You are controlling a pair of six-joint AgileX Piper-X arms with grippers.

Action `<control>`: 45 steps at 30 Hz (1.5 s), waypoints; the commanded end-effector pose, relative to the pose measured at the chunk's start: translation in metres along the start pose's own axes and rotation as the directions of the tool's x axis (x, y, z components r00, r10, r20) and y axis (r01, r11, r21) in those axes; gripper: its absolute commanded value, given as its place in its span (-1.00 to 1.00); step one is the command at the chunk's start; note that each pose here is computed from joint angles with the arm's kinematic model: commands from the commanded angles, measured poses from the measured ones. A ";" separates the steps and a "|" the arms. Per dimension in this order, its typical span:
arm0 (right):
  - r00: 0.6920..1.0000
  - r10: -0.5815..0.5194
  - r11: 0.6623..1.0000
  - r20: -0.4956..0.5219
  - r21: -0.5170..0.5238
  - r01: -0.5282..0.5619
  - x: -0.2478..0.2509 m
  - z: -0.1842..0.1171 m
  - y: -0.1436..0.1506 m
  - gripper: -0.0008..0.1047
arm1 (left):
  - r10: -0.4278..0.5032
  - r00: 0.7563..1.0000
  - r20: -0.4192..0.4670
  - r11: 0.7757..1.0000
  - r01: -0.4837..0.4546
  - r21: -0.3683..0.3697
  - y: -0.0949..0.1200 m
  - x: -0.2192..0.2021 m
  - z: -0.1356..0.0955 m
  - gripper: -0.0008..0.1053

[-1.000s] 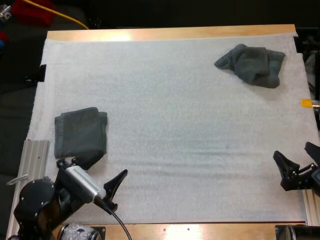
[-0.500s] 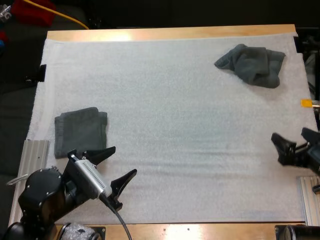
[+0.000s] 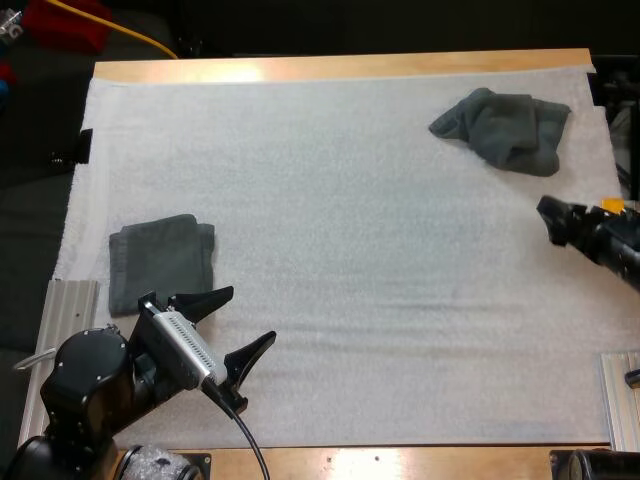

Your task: Pick towel from pile, fold and stack

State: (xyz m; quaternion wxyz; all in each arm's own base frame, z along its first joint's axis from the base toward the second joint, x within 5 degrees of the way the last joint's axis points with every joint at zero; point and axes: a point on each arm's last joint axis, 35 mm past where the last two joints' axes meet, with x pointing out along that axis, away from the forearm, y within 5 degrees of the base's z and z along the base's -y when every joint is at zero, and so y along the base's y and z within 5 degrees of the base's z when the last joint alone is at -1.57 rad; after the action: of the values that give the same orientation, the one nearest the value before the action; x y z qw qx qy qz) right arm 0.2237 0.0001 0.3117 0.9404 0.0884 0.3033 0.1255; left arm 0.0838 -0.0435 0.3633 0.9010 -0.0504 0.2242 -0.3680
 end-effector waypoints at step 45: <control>0.995 -0.006 0.913 -0.103 0.406 0.047 0.222 -0.004 -0.059 0.49 | 0.000 1.000 0.000 1.000 0.000 0.002 -0.001 -0.001 0.002 0.28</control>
State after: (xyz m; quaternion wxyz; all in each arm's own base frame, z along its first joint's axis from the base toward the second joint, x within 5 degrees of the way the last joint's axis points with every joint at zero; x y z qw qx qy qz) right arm 0.4027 0.0073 0.1676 0.8825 0.2704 0.3821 0.0442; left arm 0.0835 -0.0434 0.3626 0.9002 -0.0508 0.2282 -0.3676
